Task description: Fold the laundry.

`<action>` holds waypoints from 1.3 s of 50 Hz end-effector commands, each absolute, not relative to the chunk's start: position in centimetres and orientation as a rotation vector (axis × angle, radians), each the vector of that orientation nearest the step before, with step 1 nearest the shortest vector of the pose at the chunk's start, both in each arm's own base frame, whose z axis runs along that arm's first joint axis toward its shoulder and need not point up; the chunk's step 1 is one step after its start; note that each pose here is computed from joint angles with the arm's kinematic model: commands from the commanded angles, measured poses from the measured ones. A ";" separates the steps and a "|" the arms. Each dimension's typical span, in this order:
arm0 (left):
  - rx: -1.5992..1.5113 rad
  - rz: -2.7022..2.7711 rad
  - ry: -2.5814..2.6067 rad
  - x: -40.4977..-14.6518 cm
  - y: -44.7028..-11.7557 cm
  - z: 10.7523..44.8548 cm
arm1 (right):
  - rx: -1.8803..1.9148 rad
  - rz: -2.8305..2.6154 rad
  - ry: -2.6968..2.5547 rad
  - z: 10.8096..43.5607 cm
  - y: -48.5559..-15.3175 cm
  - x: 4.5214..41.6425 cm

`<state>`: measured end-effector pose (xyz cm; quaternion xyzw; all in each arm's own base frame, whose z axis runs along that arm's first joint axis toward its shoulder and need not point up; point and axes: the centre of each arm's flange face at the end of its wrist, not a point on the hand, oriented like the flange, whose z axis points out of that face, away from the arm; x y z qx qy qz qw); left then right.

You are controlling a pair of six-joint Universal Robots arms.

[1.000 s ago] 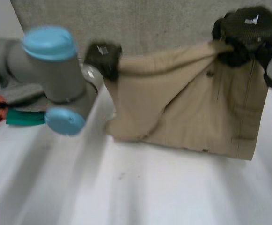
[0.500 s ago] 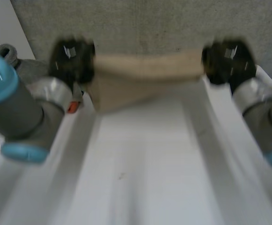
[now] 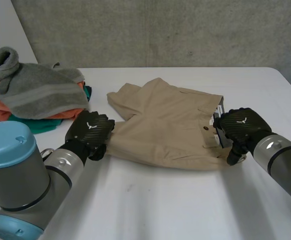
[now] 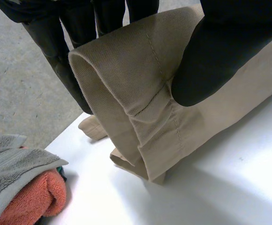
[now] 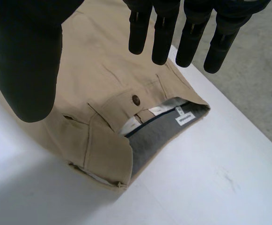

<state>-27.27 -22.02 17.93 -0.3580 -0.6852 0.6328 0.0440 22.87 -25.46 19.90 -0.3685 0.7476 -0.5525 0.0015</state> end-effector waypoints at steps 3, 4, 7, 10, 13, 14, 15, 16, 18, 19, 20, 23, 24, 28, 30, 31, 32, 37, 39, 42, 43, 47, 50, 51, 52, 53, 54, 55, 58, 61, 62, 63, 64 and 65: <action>-1.044 1.936 -2.110 -27.0 -22.5 18.3 | -1.449 -1.576 2.357 16.5 -25.7 23.8; -1.040 1.935 -2.110 -27.0 -22.5 18.3 | -1.463 -1.569 2.359 16.3 -25.7 23.8; -1.024 1.923 -2.116 -27.0 -22.5 18.2 | -1.473 -1.551 2.368 15.6 -25.9 23.8; -1.015 1.899 -2.129 -26.9 -22.3 18.1 | -1.460 -1.544 2.379 14.8 -26.4 23.8; -1.013 1.878 -2.144 -26.8 -22.1 17.9 | -1.442 -1.567 2.385 14.7 -27.0 23.7; -1.020 1.859 -2.158 -26.6 -22.0 17.6 | -1.426 -1.576 2.392 14.7 -27.1 23.6; -1.023 1.848 -2.167 -26.6 -21.8 17.5 | -1.416 -1.581 2.398 14.7 -27.1 23.5; -1.031 1.829 -2.174 -26.5 -21.6 17.3 | -1.410 -1.583 2.403 14.8 -27.1 23.5; -1.064 1.773 -2.196 -26.3 -20.8 16.9 | -1.396 -1.565 2.423 15.0 -26.4 23.3; -1.083 1.754 -2.202 -26.2 -20.4 16.9 | -1.399 -1.554 2.426 15.2 -25.9 23.2; -1.143 1.692 -2.224 -25.8 -19.2 16.7 | -1.406 -1.538 2.429 15.5 -25.3 23.0; -1.244 1.579 -2.257 -25.2 -17.2 16.4 | -1.481 -1.489 2.425 17.3 -22.7 22.2; -1.337 1.477 -2.277 -24.8 -15.6 16.3 | -1.592 -1.388 2.428 17.7 -20.9 21.6; -1.525 1.200 -2.341 -23.5 -12.3 16.2 | -1.841 -1.068 2.451 17.6 -18.5 19.3; -1.610 1.028 -2.379 -22.8 -10.9 16.2 | -1.944 -0.947 2.428 18.0 -18.4 18.3; -1.627 0.977 -2.392 -22.6 -10.6 16.3 | -1.972 -0.923 2.410 18.1 -18.3 18.3; -1.644 0.937 -2.398 -22.5 -10.4 16.4 | -1.990 -0.913 2.397 18.3 -18.3 18.2; -1.678 1.012 -2.368 -23.8 -12.0 17.4 | -1.906 -1.005 2.437 19.0 -19.8 18.6; -1.681 1.075 -2.356 -24.5 -12.8 17.7 | -1.860 -1.017 2.455 19.0 -20.2 18.7; -1.672 1.226 -2.342 -26.1 -15.2 18.1 | -1.789 -1.073 2.457 19.3 -20.9 19.2; -1.667 1.265 -2.337 -26.5 -15.8 18.3 | -1.769 -1.097 2.454 19.3 -21.3 19.3; -1.620 1.488 -2.314 -28.6 -19.9 18.9 | -1.605 -1.303 2.474 19.8 -24.3 20.2; -1.551 1.718 -2.266 -30.6 -23.9 19.5 | -1.439 -1.477 2.505 20.0 -27.0 20.5; -1.533 1.782 -2.252 -31.1 -25.1 19.6 | -1.402 -1.511 2.507 19.9 -27.7 20.7; -1.506 1.885 -2.229 -31.9 -27.2 19.8 | -1.334 -1.593 2.507 19.6 -29.2 20.9; -1.495 1.932 -2.214 -32.3 -28.1 19.8 | -1.308 -1.636 2.503 19.5 -29.9 21.0; -1.471 2.022 -2.177 -33.0 -30.0 19.8 | -1.271 -1.717 2.487 19.3 -31.1 21.4; -1.454 2.060 -2.157 -33.4 -30.8 19.8 | -1.261 -1.754 2.477 19.1 -31.6 21.7; -1.432 2.200 -2.039 -35.5 -34.3 18.7 | -1.235 -1.944 2.432 18.0 -34.1 22.6; -1.436 2.263 -1.945 -37.3 -36.1 16.9 | -1.220 -2.103 2.373 16.6 -36.2 23.4; -1.429 2.273 -1.929 -37.5 -36.3 16.7 | -1.221 -2.130 2.362 16.2 -36.4 23.6; -1.424 2.292 -1.891 -38.1 -36.5 16.2 | -1.232 -2.179 2.338 15.5 -36.9 24.0; -1.415 2.302 -1.877 -38.4 -36.5 16.0 | -1.241 -2.193 2.331 15.3 -37.0 24.2; -1.403 2.317 -1.859 -38.7 -36.5 15.9 | -1.245 -2.216 2.324 15.1 -37.2 24.3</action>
